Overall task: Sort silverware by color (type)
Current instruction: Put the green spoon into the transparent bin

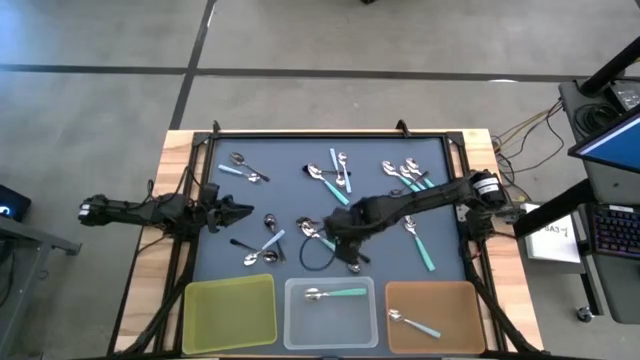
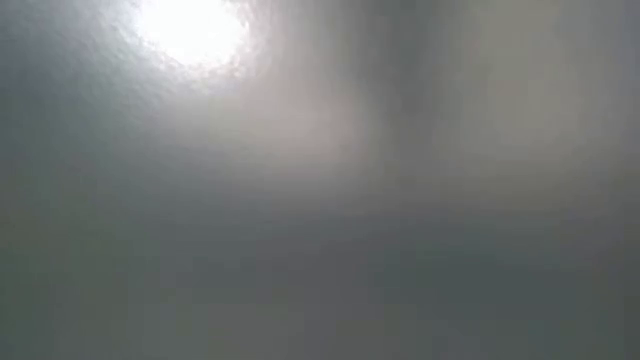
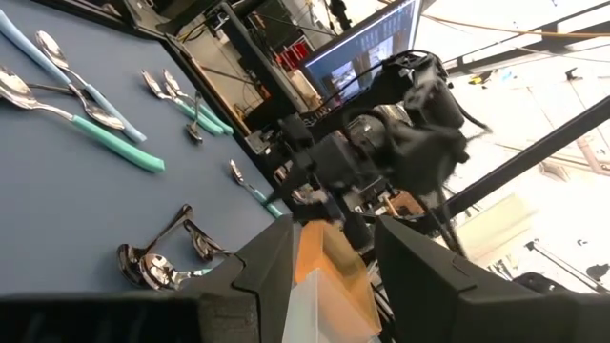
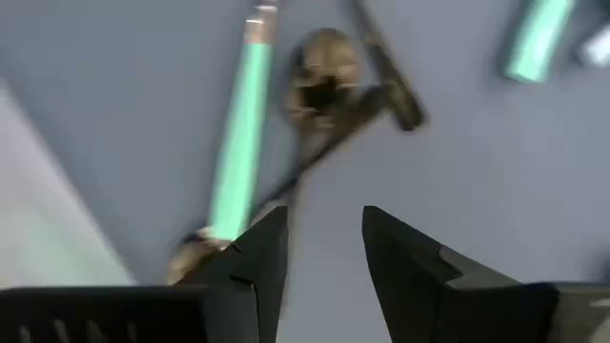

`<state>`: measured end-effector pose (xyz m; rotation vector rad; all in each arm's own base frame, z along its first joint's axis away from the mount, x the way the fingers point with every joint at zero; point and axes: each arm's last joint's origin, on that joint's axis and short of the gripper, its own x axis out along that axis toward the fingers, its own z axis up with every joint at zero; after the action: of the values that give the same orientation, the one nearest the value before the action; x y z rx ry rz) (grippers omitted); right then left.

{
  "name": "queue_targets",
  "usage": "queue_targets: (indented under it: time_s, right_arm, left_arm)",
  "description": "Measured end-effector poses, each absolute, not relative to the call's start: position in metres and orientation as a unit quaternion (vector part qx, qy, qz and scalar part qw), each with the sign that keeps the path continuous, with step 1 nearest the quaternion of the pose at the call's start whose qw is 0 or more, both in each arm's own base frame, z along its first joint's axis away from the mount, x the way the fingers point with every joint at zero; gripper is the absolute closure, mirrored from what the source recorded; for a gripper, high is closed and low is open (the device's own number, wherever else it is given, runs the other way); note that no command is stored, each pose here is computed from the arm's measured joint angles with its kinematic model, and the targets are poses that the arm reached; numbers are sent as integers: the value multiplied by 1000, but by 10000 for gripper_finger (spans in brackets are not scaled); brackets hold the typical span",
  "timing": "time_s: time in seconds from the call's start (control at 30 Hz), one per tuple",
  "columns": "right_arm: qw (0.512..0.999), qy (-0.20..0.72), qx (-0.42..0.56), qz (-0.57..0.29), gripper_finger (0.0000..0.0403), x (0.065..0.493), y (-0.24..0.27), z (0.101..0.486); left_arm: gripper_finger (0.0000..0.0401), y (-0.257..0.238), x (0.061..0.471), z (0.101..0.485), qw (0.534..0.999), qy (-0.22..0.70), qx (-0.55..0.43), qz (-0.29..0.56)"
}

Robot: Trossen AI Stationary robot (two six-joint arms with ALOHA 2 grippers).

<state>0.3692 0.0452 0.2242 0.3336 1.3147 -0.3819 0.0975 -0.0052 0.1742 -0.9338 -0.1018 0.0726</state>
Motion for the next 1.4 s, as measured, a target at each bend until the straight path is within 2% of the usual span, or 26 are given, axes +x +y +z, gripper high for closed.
queue_targets:
  time_s: [0.13,0.33,0.5,0.77,0.93,1.13,1.27,1.4]
  right_arm:
    - [730,636,152,-198,270,360,32,213]
    - [633,724,158,-223,269,322,30,184]
    - [591,738,208,-251,269,286,38,172]
    - [590,661,316,-339,277,237,42,184]
    - [563,651,338,-380,278,209,37,173]
    - [546,659,346,-384,268,194,35,160]
    - [567,648,377,-341,259,200,38,153]
    - [583,632,388,-331,257,202,36,144]
  left_arm:
    - [269,-5,97,174,891,-49,-450,35]
    - [269,-5,97,174,891,-49,-450,35]
    - [269,-5,97,174,891,-49,-450,35]
    - [269,-5,97,174,891,-49,-450,35]
    - [269,-5,97,174,891,-49,-450,35]
    - [269,-5,97,174,891,-49,-450,35]
    - [269,-5,97,174,891,-49,-450,35]
    - [269,-5,97,174,891,-49,-450,35]
